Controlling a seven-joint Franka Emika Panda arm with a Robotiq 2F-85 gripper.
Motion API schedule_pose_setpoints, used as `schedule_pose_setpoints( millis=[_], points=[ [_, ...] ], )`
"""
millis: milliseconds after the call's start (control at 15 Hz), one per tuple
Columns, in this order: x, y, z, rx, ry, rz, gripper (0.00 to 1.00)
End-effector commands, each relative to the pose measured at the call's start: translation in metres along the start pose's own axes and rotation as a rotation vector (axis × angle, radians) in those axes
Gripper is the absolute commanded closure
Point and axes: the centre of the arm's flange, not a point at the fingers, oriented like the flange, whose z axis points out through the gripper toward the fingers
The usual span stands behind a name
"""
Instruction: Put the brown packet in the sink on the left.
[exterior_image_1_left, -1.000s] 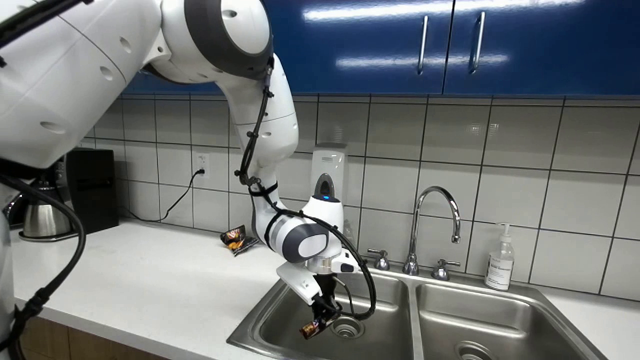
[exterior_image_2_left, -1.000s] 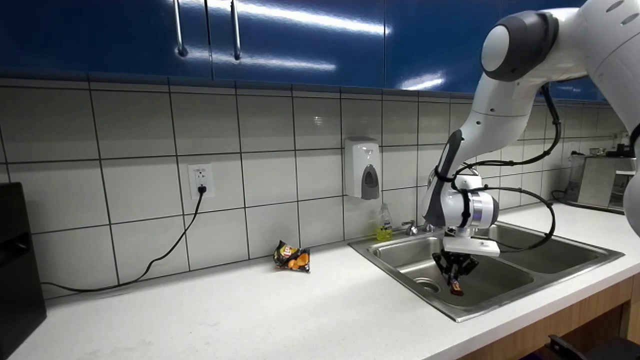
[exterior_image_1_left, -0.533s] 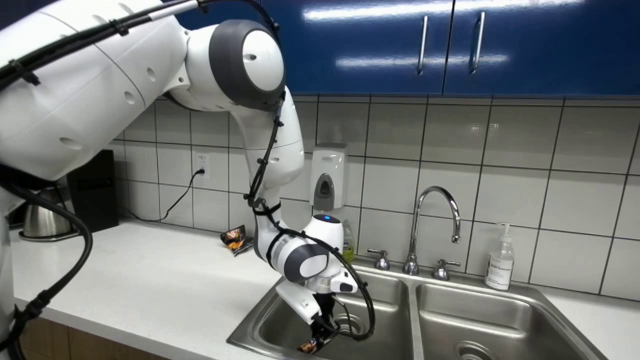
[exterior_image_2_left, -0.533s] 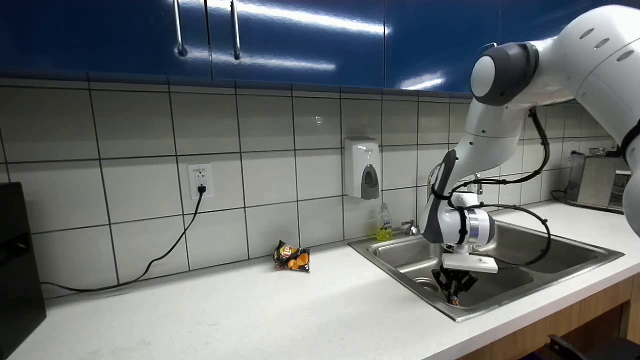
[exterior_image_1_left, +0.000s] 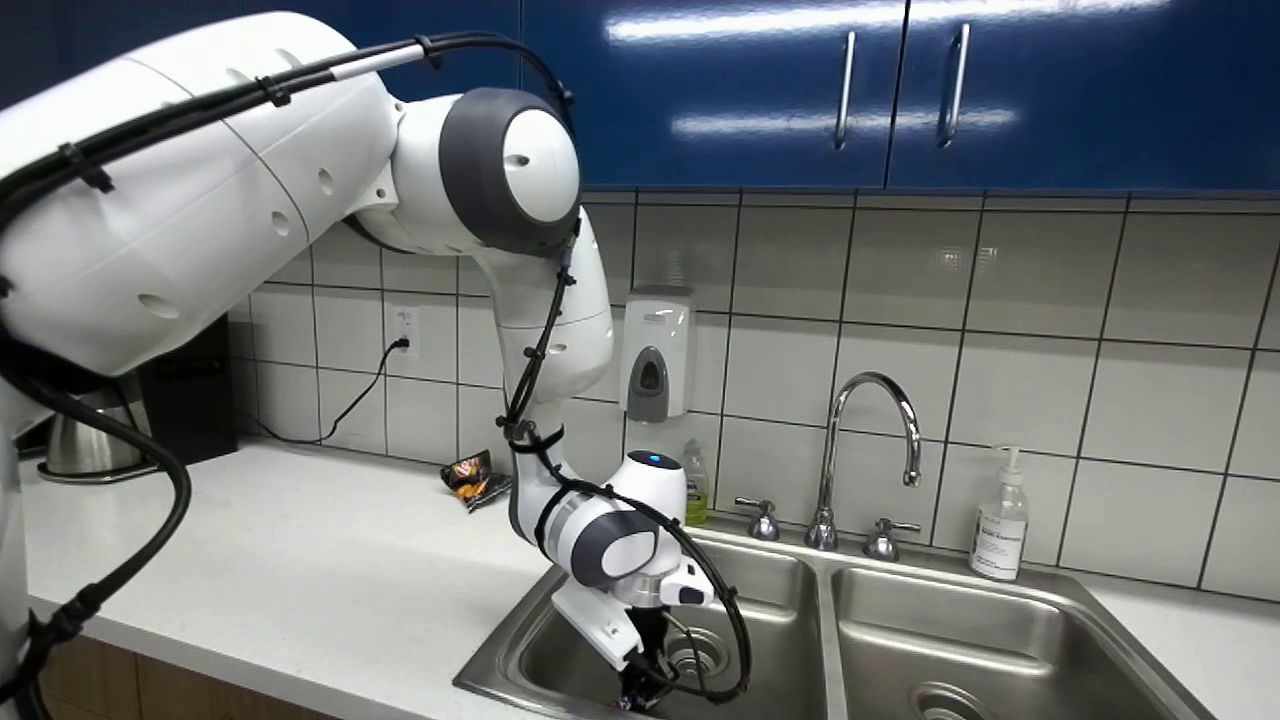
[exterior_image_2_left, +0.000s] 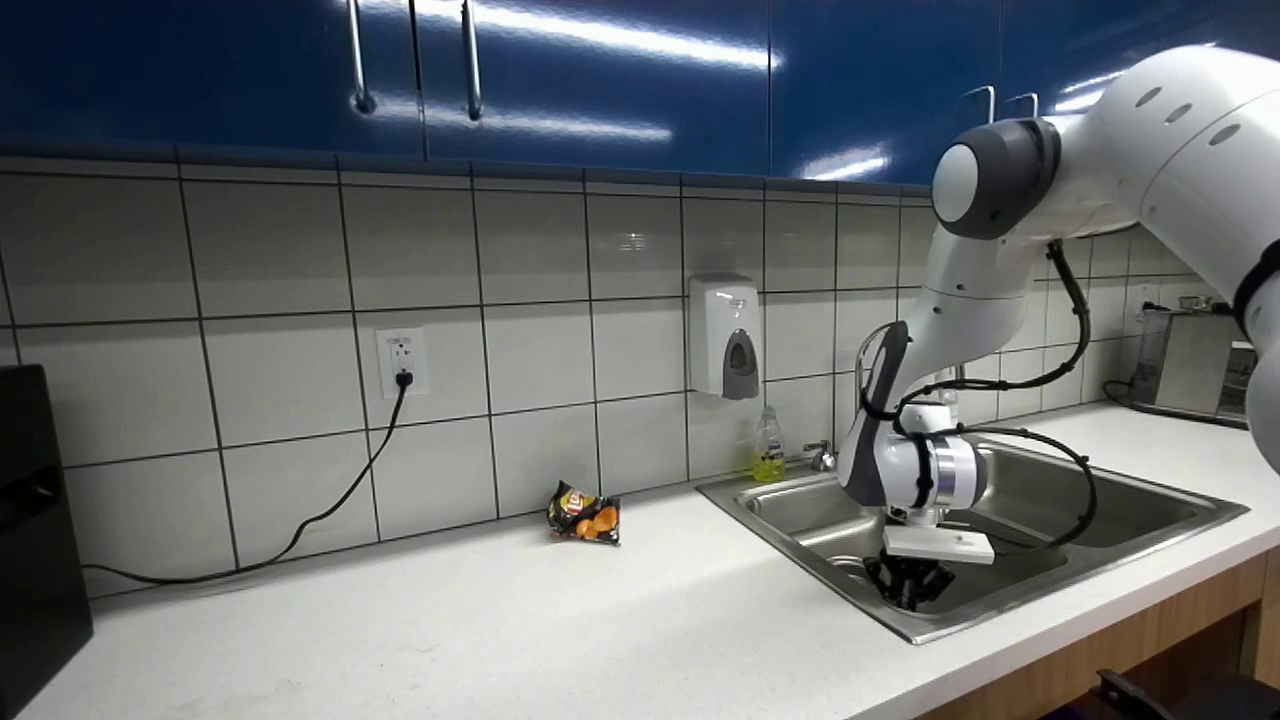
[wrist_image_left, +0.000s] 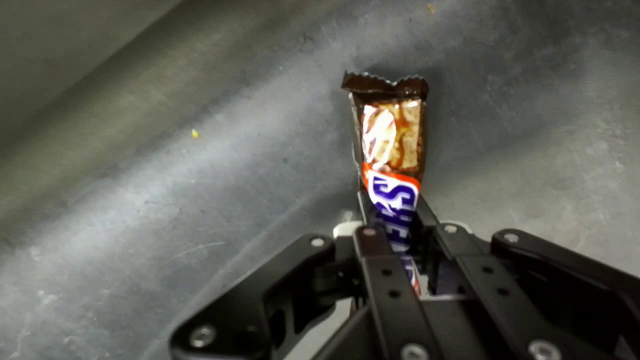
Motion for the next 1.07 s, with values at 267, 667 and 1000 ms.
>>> schedule_pose_setpoints(
  millis=[267,667,1000],
  points=[
    [0.01,-0.003,0.0,0.002,0.018,-0.007,0.42],
    [0.015,-0.02,-0.02,0.03,0.051,-0.021,0.01],
    [0.023,-0.031,-0.038,0.035,0.112,-0.02,0.0]
  ],
)
